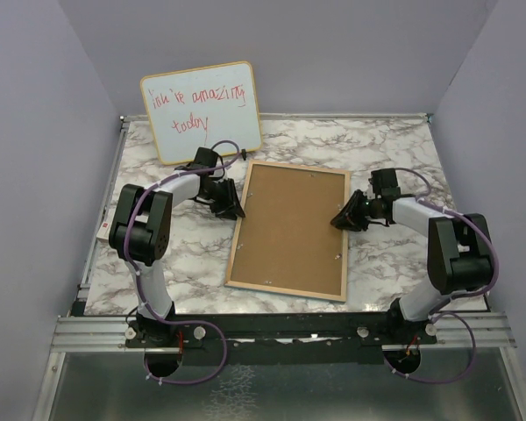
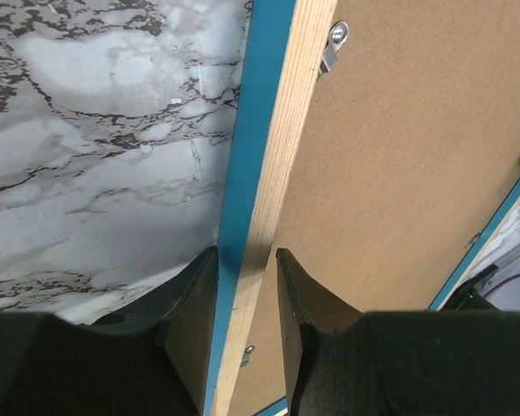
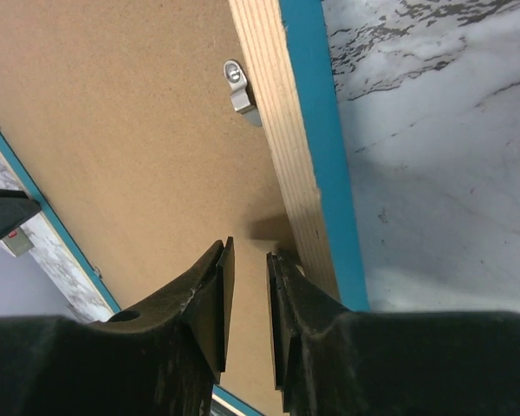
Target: Put the photo into the frame
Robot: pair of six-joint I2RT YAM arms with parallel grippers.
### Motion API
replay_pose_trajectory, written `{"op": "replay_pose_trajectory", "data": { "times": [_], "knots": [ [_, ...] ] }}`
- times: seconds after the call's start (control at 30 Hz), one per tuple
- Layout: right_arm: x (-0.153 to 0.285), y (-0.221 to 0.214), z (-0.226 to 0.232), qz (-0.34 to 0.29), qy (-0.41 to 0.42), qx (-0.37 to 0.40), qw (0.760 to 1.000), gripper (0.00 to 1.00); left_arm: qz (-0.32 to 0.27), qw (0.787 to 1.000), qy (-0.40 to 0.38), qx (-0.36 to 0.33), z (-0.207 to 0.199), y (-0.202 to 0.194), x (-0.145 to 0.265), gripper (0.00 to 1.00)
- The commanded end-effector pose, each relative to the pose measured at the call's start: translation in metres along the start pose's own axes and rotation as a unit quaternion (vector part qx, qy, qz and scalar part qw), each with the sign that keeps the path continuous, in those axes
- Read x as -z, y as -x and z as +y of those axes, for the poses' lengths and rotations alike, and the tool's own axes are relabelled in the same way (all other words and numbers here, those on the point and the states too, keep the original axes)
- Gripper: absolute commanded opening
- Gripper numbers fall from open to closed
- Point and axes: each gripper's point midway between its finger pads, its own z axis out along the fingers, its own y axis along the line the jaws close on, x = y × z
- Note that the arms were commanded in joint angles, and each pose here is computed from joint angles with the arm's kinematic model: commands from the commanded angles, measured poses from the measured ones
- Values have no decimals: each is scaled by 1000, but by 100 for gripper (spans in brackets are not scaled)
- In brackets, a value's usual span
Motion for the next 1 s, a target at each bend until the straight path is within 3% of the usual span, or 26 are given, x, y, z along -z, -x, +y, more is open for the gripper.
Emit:
{"op": "replay_pose_trajectory", "data": {
  "times": [0.0,0.17,0.33,0.8,0.97],
  "knots": [
    [18,14,7,-43,-14,21,999,33,-21,999,30,-8,4,6,6,35],
    [46,25,16,-84,-26,39,995,42,-30,999,29,-15,1,8,12,39],
    [51,11,24,-71,0,40,997,45,-22,999,29,-19,3,-1,12,39],
    [14,-50,69,4,36,64,997,42,16,998,54,-26,1,-48,-12,12],
    [-1,-78,91,45,71,48,995,41,8,999,40,14,-12,-54,-29,2]
  ]
}}
